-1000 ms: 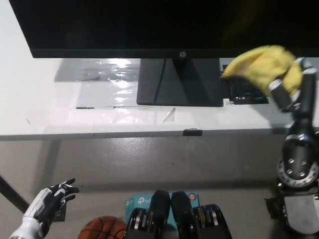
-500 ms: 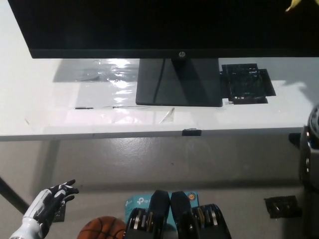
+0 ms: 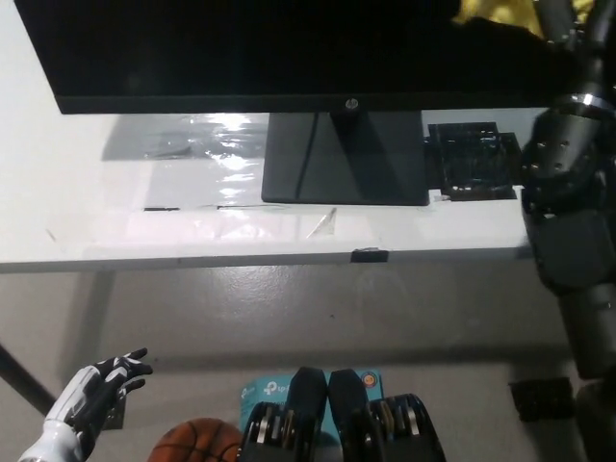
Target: The robot uses its right hand to pick up the cloth kept in the middle of the desk and use it to wipe the monitor in the middle of the desk by swiping its screen twice
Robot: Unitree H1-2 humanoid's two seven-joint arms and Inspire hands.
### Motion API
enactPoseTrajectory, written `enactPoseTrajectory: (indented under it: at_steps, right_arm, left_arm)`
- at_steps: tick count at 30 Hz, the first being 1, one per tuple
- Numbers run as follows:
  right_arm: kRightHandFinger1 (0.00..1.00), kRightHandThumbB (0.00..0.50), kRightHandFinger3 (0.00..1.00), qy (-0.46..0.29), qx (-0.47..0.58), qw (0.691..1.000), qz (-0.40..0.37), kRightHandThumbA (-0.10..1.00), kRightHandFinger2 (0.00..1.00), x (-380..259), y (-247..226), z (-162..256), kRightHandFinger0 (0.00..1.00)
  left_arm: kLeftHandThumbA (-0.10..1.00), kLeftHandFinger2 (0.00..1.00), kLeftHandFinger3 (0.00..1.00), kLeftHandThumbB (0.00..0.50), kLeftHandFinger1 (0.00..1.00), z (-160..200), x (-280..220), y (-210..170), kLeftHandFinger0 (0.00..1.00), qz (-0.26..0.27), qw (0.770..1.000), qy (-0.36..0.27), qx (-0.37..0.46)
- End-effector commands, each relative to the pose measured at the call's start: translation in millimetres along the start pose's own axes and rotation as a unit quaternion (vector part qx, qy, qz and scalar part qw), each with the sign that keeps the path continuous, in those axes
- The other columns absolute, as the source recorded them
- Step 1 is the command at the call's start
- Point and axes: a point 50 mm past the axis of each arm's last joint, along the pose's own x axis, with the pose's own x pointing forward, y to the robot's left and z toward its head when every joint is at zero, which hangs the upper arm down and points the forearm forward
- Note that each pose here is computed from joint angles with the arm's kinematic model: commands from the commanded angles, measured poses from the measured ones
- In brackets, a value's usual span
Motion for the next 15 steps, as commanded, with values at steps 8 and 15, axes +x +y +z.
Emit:
enactPoseTrajectory:
  at_steps: [8, 15]
  right_arm:
    - [0.0, 0.125, 0.11, -0.068, -0.081, 0.994, 0.023, -0.1, 0.2, 22, 29, 31, 0.0]
    - [0.0, 0.148, 0.27, -0.086, -0.059, 0.994, 0.029, -0.1, 0.16, 2, 51, 58, 0.0]
  left_arm:
    - [0.61, 0.92, 1.0, 0.108, 0.88, 16, 2, 2, 0.96, -0.009, 1.0, -0.019, 0.014]
    - [0.6, 0.91, 1.0, 0.095, 0.88, 15, 0, 1, 0.96, -0.006, 1.0, -0.016, 0.013]
